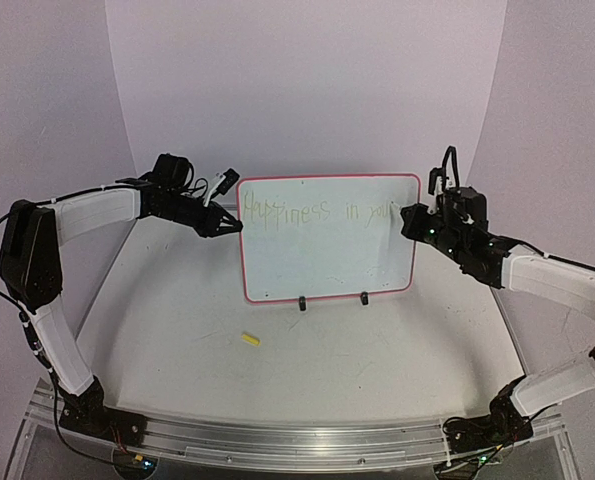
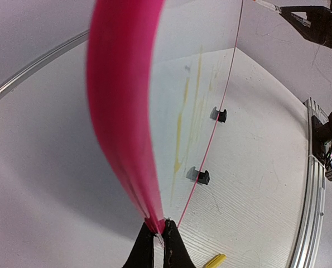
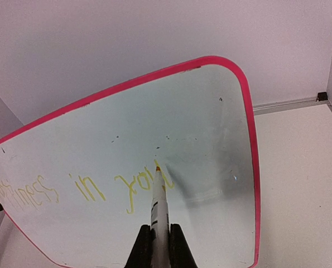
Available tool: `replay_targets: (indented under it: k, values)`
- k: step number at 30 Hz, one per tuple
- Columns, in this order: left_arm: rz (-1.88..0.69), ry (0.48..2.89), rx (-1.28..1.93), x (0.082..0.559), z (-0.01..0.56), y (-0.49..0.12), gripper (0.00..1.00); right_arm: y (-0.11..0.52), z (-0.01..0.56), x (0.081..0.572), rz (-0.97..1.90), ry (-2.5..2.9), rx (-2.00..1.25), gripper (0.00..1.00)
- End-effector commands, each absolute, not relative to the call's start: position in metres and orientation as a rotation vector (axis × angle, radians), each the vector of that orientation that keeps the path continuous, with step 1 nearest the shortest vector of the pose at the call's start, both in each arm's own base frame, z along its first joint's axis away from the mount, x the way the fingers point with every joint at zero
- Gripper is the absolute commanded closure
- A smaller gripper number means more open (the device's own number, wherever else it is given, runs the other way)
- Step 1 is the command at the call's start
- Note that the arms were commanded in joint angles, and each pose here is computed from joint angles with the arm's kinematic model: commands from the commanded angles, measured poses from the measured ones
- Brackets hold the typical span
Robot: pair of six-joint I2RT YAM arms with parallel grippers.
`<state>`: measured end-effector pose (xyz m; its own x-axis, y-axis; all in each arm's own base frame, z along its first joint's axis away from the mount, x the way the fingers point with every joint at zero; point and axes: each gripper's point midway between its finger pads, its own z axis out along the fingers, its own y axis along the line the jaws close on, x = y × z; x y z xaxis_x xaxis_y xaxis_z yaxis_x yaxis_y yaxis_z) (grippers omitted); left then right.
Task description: Write a sentence on the whiteboard
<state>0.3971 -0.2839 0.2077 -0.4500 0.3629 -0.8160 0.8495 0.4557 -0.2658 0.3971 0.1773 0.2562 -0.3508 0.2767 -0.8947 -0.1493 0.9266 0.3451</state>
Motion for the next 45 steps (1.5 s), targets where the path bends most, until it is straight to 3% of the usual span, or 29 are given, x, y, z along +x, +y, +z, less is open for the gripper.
replay_targets:
  k: [1,28,45]
  values:
    - [-0.86,1.933,1.058,0.392,0.23,-0.289,1.0,0.176,0.264,0.4,0.44,1.846,0.095,1.0]
    - [-0.858,1.937,1.059,0.392,0.228,-0.289,1.0,0.168,0.264,0.415,0.349,1.838,0.13,1.0]
    - [-0.859,1.938,1.06,0.392,0.228,-0.289,1.0,0.166,0.224,0.409,0.368,1.935,0.147,1.0]
